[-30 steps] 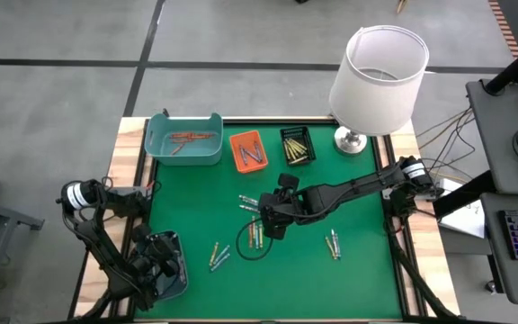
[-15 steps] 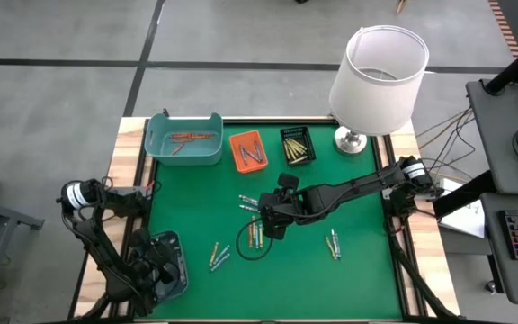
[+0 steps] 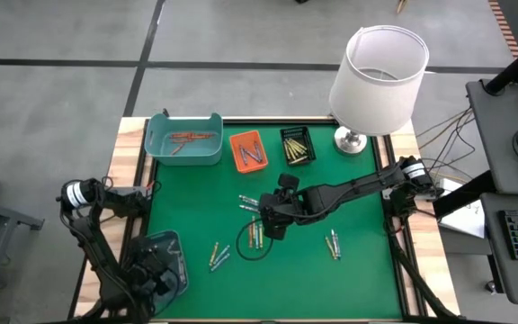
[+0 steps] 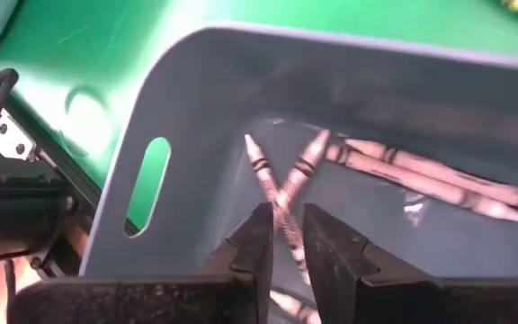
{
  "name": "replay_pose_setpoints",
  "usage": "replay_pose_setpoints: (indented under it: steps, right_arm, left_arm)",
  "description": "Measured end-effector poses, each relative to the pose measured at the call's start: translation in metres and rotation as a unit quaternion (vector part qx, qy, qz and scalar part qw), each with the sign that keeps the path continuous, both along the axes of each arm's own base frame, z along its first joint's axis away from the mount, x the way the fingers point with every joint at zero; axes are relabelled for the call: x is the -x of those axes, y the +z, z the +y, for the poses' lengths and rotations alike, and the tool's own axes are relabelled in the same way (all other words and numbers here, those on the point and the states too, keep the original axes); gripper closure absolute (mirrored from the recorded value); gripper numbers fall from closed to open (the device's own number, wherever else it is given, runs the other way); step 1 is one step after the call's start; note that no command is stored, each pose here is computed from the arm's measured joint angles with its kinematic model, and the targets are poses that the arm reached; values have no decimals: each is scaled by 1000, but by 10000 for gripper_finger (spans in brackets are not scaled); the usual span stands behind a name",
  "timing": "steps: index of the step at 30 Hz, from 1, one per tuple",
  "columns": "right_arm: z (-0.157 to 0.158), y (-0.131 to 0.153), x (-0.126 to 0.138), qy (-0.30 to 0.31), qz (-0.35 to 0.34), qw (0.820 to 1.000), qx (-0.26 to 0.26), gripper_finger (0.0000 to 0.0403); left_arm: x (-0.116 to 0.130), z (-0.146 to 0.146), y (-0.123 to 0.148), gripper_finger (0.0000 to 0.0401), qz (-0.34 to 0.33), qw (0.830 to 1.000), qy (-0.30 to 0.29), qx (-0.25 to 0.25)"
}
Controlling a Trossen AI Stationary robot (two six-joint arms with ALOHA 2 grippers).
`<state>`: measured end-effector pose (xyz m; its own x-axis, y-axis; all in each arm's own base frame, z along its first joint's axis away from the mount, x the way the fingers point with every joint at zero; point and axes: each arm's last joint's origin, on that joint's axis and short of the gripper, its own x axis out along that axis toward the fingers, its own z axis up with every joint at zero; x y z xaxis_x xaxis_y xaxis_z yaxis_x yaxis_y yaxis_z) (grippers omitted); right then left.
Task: Sort crayons
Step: Adjust the white crayon in the blue bin, then put the white crayon into the blue bin
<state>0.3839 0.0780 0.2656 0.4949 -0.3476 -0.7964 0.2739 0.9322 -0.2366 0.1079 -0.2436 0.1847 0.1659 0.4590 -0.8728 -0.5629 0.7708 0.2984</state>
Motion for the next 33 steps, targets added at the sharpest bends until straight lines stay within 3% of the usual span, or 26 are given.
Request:
replay_pose_setpoints:
  steps: [5, 9, 12, 14, 18, 22, 24, 29, 33]
  right_arm:
    - [4, -3, 9, 14, 51, 998, -18, 296]
    - [11, -8, 24, 30, 134, 987, -79, 296]
    - [18, -14, 35, 31, 179, 980, -82, 296]
    - [22, -21, 40, 34, 198, 977, -77, 296]
    - [28, -42, 53, 25, 230, 970, -70, 296]
    - [25, -63, 64, 9, 261, 963, -62, 296]
    - [23, -70, 69, 14, 279, 959, -57, 296]
    - [13, -73, 69, 61, 291, 953, -54, 296]
    - [-9, -68, 49, 89, 242, 965, -40, 296]
  left_arm:
    - [-6, -8, 19, 343, -8, 1000, 3, 13]
    - [-22, -17, 45, 344, -91, 995, -50, 12]
    - [-42, -19, 66, 354, -178, 973, -141, -50]
    - [-55, -16, 77, 364, -189, 959, -189, -94]
    - [-76, -2, 82, 384, -152, 942, -246, -169]
    - [-88, 22, 76, 399, -105, 937, -257, -211]
    - [-90, 34, 69, 400, -92, 942, -247, -209]
    - [-90, 63, 47, 401, -98, 958, -223, -149]
    - [-95, 88, 37, 401, -136, 960, -220, -109]
